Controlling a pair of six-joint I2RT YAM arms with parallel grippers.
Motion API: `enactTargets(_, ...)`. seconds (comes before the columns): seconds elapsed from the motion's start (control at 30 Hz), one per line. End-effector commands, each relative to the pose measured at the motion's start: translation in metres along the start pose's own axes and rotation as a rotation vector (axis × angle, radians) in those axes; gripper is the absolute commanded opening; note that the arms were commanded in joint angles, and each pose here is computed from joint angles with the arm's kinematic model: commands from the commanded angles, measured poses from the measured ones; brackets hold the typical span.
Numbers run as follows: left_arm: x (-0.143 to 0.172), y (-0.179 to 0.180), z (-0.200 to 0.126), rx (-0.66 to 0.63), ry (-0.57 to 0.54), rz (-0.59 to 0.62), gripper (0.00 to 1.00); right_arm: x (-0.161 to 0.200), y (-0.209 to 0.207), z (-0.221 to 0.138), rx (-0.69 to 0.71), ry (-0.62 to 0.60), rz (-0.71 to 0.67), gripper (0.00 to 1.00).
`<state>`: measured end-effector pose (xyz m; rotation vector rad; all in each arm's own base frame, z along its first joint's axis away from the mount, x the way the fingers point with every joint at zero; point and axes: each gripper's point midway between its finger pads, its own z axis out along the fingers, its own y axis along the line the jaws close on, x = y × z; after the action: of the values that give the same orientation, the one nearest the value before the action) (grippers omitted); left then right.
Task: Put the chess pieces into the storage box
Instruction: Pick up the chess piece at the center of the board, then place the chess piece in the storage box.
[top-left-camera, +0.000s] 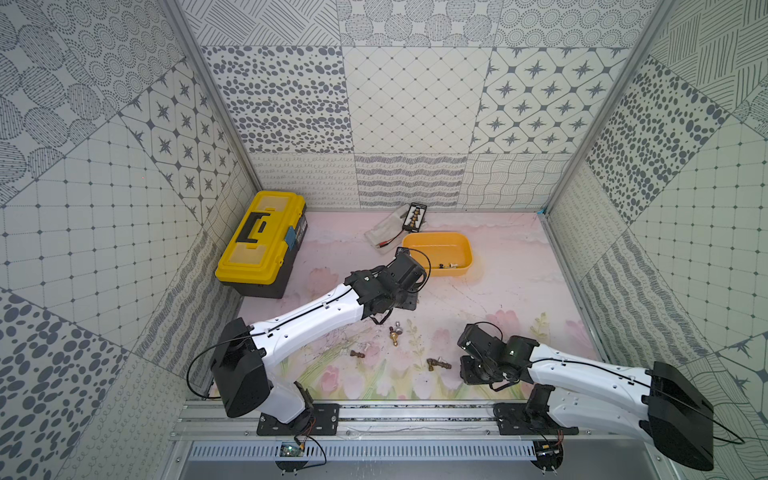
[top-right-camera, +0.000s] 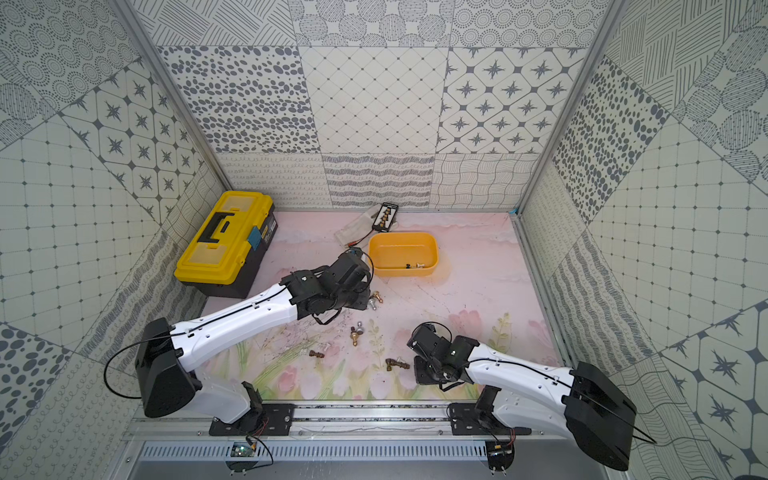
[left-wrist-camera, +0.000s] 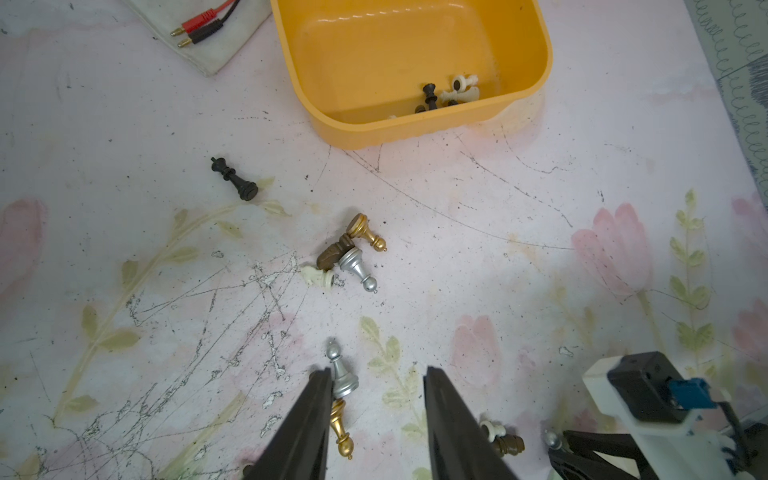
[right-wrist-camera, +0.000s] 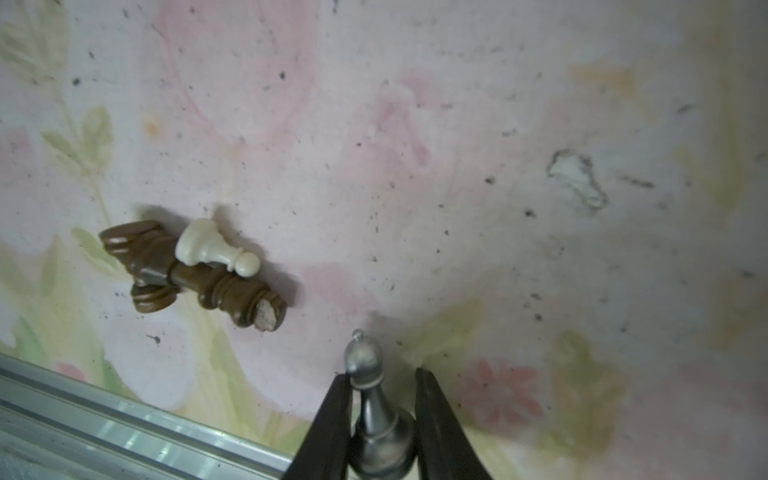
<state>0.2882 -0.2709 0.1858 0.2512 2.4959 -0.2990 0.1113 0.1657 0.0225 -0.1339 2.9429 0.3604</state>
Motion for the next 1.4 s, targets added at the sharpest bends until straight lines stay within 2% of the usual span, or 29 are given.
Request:
enactTargets(0.0,-0.010,-0.003,-0.001,0.004,-0.045,-0.008,0.43,-0.006,-0.002,-0.004,-0.004,-0.048,0.038,0.15)
enactTargets(0.23,-0.015,-0.008,0.006,0.004,-0.041,0.013,0.43,-0.020,0.001,-0.016,-0.024,-0.114,0.061,0.12)
enactTargets(0.37,-0.014,-0.009,0.006,0.013,-0.048,0.005,0.43,-0.041,0.009,-0.034,-0.052,-0.181,0.072,0.12)
enactTargets(0.6,-0.013,0.007,-0.006,-0.018,-0.090,0.005,0.43,-0.143,0.031,-0.095,-0.141,-0.347,0.074,0.12)
enactTargets(0.8,-0.010,0.028,-0.012,-0.053,-0.135,-0.008,0.42,-0.248,0.039,-0.108,-0.168,-0.454,0.061,0.12)
enactTargets(1.07,-0.023,0.056,-0.011,-0.090,-0.200,-0.036,0.41,-0.377,0.055,-0.068,-0.181,-0.544,-0.010,0.13)
enactTargets(1.2,-0.037,0.057,-0.005,-0.083,-0.244,-0.031,0.41,-0.417,0.068,-0.025,-0.191,-0.521,-0.078,0.14)
enactTargets(1.37,-0.037,0.054,0.011,-0.076,-0.207,-0.021,0.41,-0.445,0.074,0.021,-0.183,-0.481,-0.120,0.14)
